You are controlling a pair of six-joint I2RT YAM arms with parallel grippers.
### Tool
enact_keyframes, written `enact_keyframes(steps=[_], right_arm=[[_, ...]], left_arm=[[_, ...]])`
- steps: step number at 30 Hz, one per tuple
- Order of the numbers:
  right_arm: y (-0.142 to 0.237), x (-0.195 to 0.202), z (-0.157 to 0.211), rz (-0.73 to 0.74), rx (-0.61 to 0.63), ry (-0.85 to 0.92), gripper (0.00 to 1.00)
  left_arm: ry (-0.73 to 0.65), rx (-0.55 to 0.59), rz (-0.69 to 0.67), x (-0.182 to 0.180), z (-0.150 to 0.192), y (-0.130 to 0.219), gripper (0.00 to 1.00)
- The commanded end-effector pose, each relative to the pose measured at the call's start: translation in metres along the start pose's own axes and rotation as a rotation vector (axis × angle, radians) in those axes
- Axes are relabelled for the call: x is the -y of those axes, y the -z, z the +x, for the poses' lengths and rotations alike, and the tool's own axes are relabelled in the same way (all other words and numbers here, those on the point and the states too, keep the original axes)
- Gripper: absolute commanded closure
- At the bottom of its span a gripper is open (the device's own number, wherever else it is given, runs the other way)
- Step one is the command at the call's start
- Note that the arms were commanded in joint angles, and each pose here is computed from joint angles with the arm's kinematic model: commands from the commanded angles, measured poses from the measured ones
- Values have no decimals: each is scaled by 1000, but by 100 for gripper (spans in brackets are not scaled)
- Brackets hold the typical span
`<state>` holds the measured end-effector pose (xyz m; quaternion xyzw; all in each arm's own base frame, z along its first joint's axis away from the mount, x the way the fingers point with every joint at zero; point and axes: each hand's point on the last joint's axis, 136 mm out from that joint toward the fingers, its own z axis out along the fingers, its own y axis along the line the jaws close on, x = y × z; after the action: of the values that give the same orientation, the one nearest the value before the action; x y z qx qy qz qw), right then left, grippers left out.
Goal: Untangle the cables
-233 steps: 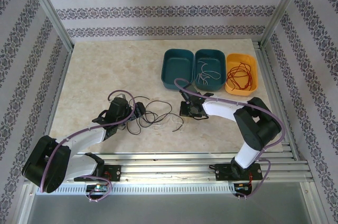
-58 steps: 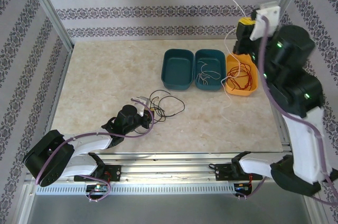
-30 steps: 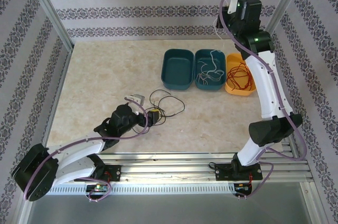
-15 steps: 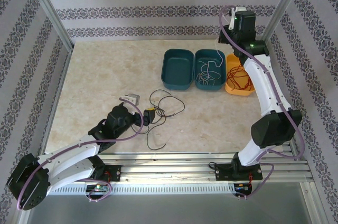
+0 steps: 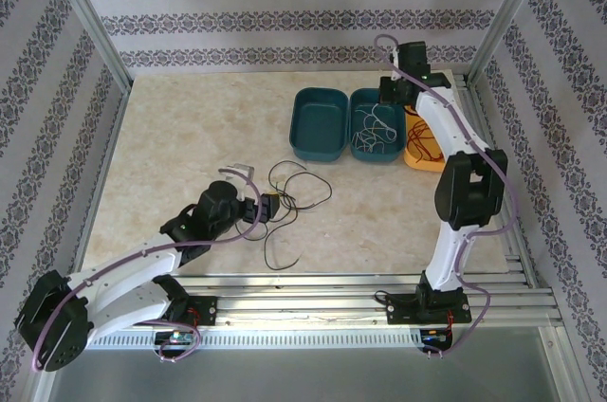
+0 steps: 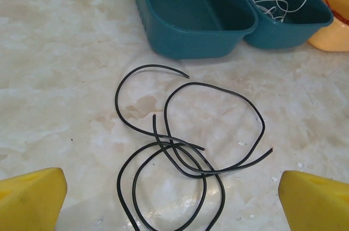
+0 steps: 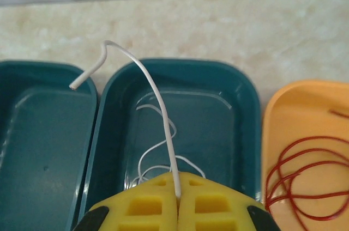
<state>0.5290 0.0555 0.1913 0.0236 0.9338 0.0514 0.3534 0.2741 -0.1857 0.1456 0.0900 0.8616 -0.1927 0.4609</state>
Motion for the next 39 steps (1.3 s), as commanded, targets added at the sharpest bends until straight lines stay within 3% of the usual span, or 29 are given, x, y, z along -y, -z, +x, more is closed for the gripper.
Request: enact_keyframes(steps=[1, 8, 17, 23, 32, 39], right_arm=[[-9, -16, 15, -68, -52, -19, 100], [-41, -26, 44, -73, -152, -12, 99], [-62, -7, 63, 16, -247, -16, 81], [-36, -4, 45, 26, -192, -17, 61], [35, -25, 30, -51, -75, -40, 60], [92, -79, 81, -168, -38, -24, 56]], left_arm=[[17, -138, -56, -7, 18, -3, 2], [63, -286, -96, -12, 41, -18, 12], [129, -349, -98, -18, 55, -26, 17], [161, -356, -82, -19, 57, -29, 25], [176, -377, -86, -22, 63, -36, 30], [205, -395, -76, -23, 73, -42, 42]])
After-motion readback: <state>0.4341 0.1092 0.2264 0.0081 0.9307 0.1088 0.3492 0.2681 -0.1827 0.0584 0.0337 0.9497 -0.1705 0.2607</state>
